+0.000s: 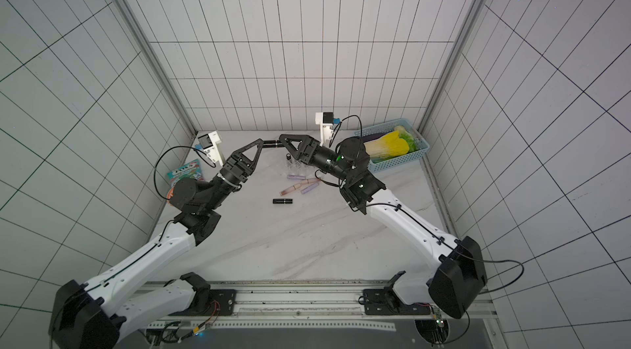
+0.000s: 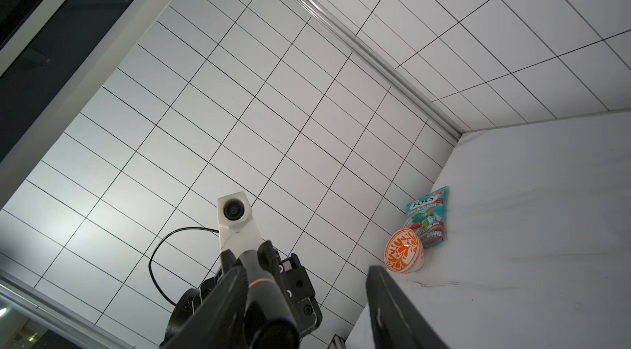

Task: Arrange the lipsticks in the organizer
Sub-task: Pick up the lipstick at the center of the board.

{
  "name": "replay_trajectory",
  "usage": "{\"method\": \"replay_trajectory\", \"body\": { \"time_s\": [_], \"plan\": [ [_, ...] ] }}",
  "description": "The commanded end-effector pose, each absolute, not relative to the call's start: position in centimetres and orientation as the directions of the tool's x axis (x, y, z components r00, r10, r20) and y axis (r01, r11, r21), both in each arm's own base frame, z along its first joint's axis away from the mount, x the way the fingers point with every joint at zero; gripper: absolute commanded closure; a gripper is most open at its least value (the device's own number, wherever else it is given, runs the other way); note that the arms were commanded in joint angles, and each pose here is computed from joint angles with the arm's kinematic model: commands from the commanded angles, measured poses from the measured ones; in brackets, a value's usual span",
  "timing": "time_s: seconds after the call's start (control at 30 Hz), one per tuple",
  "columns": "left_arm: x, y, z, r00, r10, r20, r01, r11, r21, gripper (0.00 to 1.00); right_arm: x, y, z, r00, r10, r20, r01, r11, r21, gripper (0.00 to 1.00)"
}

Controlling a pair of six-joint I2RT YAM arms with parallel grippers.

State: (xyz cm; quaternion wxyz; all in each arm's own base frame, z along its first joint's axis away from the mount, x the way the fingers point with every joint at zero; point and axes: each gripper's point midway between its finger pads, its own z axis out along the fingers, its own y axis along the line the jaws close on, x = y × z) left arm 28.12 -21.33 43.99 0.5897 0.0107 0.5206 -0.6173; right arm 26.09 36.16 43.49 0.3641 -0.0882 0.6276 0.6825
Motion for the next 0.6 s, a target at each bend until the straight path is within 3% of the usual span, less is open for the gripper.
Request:
{"method": "replay_trajectory", "body": {
  "time_s": [0.0,0.17,0.43,0.5,0.57],
  "plan": [
    [27.7,-21.2,44.3,-0.281,-0.716,-0.639,0.752,0.248,-0.61,1.0,24.5,36.5,46.8,-0.719,0.388,-0.576,-0.642,-0.054,0.765,0.43],
    [28.0,-21.1,44.1,-0.276,-0.712,-0.645,0.744,0.266,-0.613,1.0,24.2,36.7,46.9,-0.729,0.383,-0.568,-0.635,-0.067,0.77,0.48],
    [28.5,-21.7,43.2,-0.296,-0.681,-0.67,0.728,0.293,-0.619,0.98,24.5,36.4,46.8,-0.719,0.387,-0.577,-0.639,-0.041,0.768,0.74],
    [28.7,-21.9,42.7,-0.306,-0.661,-0.686,0.717,0.314,-0.622,0.86,24.7,36.3,46.5,-0.718,0.385,-0.58,-0.637,-0.025,0.771,0.79],
    [28.5,-22.0,42.3,-0.308,-0.636,-0.708,0.715,0.336,-0.613,0.59,25.1,36.1,46.2,-0.712,0.382,-0.59,-0.637,0.002,0.771,0.83]
  ]
}}
